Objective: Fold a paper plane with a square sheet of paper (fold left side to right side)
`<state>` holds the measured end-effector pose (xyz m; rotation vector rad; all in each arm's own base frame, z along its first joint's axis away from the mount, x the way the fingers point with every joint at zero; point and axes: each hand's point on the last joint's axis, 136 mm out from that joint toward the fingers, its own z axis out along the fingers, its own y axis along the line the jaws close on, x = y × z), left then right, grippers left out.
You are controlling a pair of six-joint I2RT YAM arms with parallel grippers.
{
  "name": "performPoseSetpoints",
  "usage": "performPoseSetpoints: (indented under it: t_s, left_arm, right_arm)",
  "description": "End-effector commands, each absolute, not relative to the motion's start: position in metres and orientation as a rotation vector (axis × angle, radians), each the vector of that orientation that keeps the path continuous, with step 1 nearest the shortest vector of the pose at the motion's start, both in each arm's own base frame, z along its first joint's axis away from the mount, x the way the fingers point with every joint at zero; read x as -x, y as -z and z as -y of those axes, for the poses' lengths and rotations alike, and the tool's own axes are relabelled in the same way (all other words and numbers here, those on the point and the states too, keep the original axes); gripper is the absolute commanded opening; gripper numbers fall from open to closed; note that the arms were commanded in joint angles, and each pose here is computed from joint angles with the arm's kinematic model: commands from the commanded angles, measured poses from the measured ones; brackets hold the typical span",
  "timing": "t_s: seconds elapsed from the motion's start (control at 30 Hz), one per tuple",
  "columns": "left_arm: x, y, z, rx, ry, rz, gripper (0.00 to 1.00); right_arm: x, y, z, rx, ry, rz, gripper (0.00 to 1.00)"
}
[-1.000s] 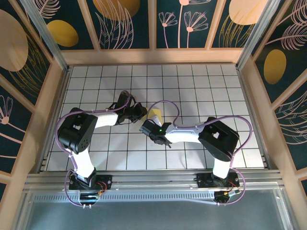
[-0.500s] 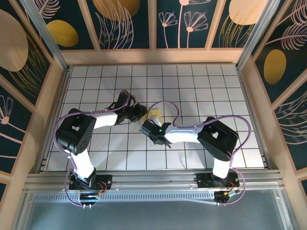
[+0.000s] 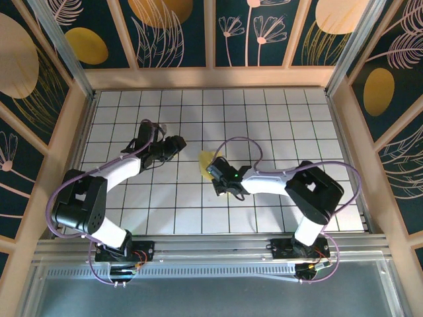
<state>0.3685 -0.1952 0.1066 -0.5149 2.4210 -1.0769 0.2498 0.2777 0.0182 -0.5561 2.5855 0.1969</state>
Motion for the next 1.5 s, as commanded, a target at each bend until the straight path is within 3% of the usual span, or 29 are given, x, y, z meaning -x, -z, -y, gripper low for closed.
performPoseSetpoints:
  t_s: [0.0,0.53,0.97,1.47]
  left_arm:
    - [-0.348,-0.094,0.196,0.481,1.084,-2.495,0.41]
    - [-0.326,-0.066,0.268,0.332,1.203,-2.623,0.38]
    - [-0.325,-0.046,0.315,0.256,1.22,-2.699,0.38]
    - [-0.328,-0.015,0.308,0.281,1.035,-2.809,0.39]
  right_arm:
    - [-0.235,-0.016,-0.282,0.573,-0.439,-2.644,0.01]
    - [-0.222,0.004,-0.254,0.431,-0.867,-2.771,0.02]
    - [-0.224,0.008,-0.253,0.422,-0.894,-2.782,0.03]
    - [-0.226,0.006,-0.256,0.441,-0.918,-2.776,0.07]
